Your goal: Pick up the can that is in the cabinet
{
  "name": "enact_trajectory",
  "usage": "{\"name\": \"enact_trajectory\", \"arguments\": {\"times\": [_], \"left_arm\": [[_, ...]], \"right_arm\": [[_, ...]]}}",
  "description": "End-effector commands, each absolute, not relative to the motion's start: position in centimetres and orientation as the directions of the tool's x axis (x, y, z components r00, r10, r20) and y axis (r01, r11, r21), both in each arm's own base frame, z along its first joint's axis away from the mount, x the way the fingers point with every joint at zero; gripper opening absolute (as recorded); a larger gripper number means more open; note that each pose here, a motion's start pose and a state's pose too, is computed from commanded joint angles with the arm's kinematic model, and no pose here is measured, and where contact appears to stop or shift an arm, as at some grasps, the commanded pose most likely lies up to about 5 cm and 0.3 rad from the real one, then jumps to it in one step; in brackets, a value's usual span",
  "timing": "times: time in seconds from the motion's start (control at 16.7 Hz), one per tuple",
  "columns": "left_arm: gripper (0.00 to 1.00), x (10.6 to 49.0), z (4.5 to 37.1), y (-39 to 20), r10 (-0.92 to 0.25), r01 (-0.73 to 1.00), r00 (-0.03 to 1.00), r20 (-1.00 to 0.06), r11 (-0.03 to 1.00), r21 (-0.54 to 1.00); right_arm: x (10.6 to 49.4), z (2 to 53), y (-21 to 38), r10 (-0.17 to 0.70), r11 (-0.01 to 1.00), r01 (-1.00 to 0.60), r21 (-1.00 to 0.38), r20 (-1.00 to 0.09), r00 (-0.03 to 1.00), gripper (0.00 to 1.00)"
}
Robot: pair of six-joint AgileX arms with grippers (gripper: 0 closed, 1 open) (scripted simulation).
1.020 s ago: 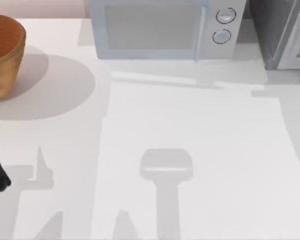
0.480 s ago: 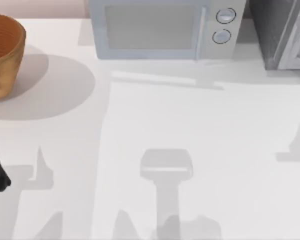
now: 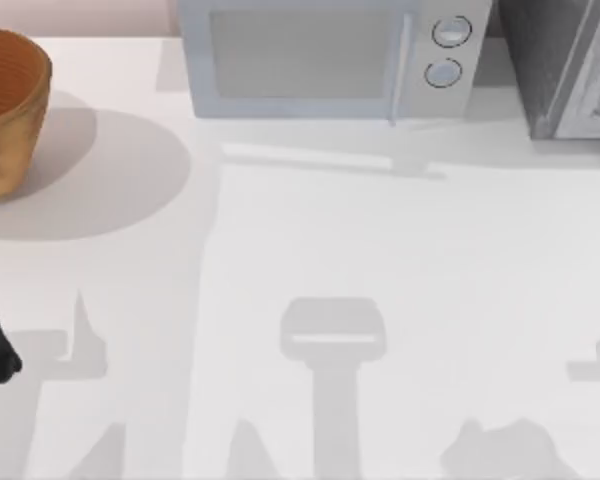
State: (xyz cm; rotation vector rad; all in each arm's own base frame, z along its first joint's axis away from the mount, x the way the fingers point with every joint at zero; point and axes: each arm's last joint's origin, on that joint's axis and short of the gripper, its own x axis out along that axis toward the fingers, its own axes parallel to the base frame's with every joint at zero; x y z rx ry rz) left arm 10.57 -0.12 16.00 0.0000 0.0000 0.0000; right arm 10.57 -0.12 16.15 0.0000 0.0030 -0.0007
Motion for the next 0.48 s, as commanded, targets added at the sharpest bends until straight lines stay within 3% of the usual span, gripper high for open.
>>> {"name": "enact_trajectory", "arguments": {"times": [0.48], "left_arm": [[1.00,10.57,16.00,-0.12,0.000,0.000,1.000,0.000,1.000,0.000]], "right_arm": [[10.69,16.46,-0.12,0.012,1.000,-0.012,0.002,0.004,1.000,0.00]]}}
